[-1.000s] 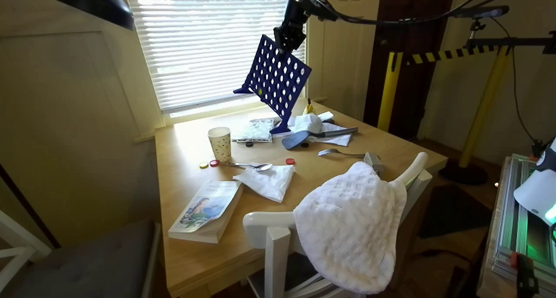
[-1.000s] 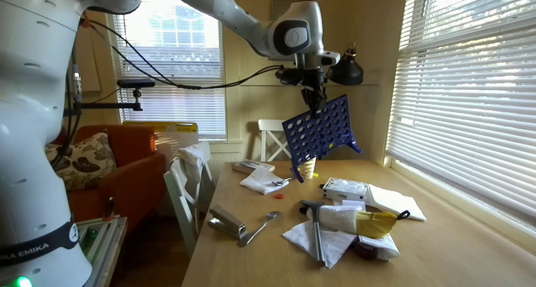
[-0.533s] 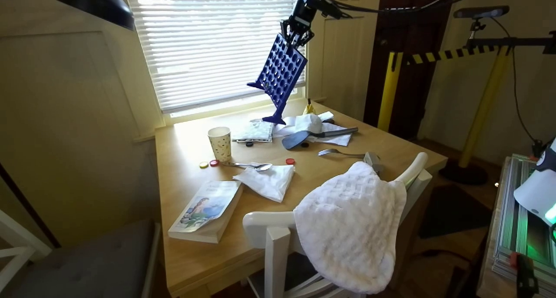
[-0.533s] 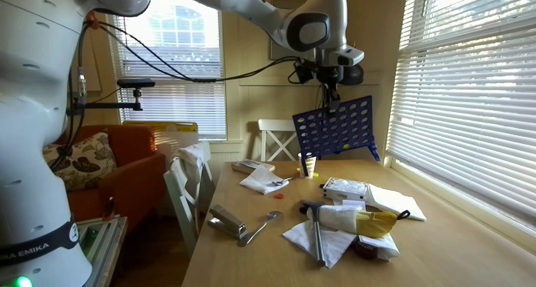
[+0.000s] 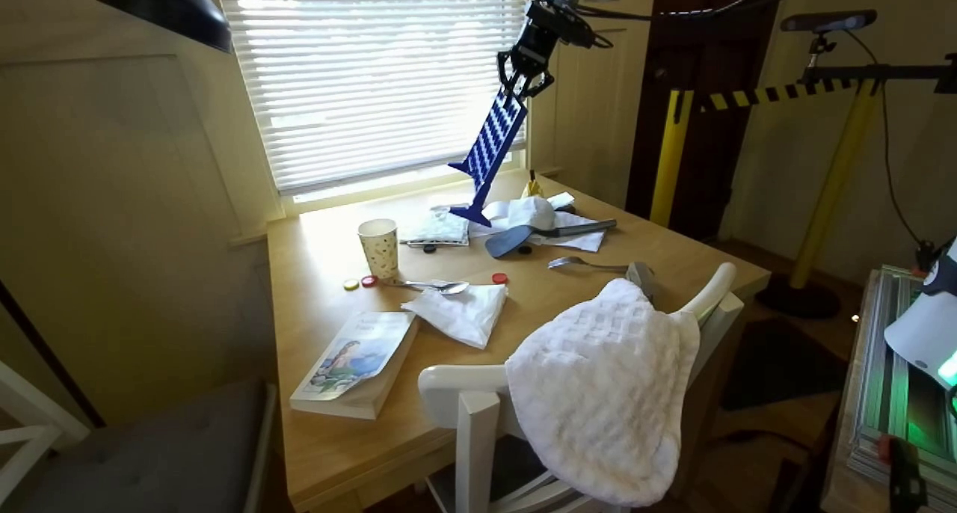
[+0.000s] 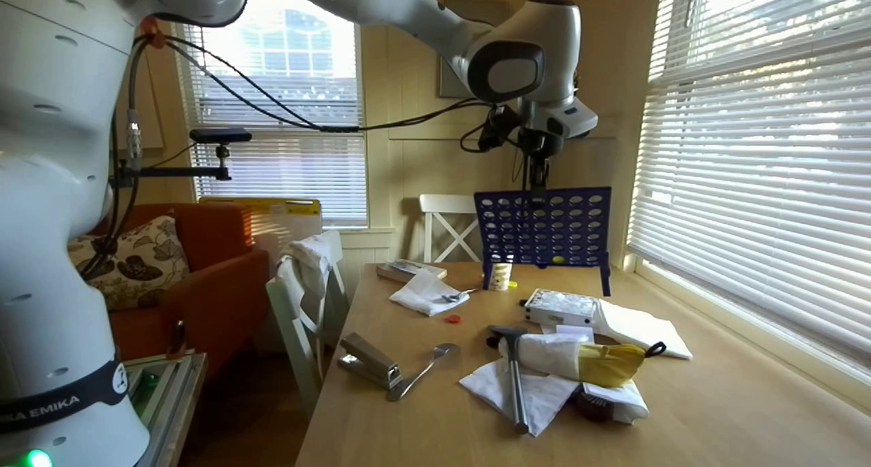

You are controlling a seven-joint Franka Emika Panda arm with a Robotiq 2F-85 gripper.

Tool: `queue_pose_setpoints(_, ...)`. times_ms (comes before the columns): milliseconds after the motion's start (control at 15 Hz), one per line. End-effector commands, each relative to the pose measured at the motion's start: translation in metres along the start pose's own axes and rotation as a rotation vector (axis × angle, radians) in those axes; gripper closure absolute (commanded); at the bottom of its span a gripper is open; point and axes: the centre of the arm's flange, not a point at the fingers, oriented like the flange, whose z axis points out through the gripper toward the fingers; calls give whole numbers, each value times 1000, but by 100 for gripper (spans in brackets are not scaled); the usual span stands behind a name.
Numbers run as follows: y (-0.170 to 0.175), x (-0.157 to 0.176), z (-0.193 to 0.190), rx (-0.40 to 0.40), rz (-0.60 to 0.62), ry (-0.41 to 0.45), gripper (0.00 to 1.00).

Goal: Move the blue gameboard to the right then move the napkin holder to the left.

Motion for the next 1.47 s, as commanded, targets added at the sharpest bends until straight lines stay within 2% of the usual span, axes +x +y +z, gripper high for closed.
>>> queue_pose_setpoints(0, -5, 5, 2, -33, 41, 32, 96)
queue_pose_setpoints(67, -4, 8, 5, -78, 84, 56, 96)
queue_pose_setpoints(200, 3, 13, 14, -132, 156, 52, 96)
queue_pose_setpoints(467, 15, 17, 26, -172, 266, 59, 96)
queue_pose_setpoints(733, 17, 17, 37, -96, 209, 74, 96)
queue_pose_setpoints(1000, 16, 15, 40, -48, 251, 112, 96)
queue_pose_setpoints(1267, 22, 20, 61, 27, 285, 105, 96)
queue_pose_setpoints(1400, 24, 23, 71, 39, 308, 87, 96)
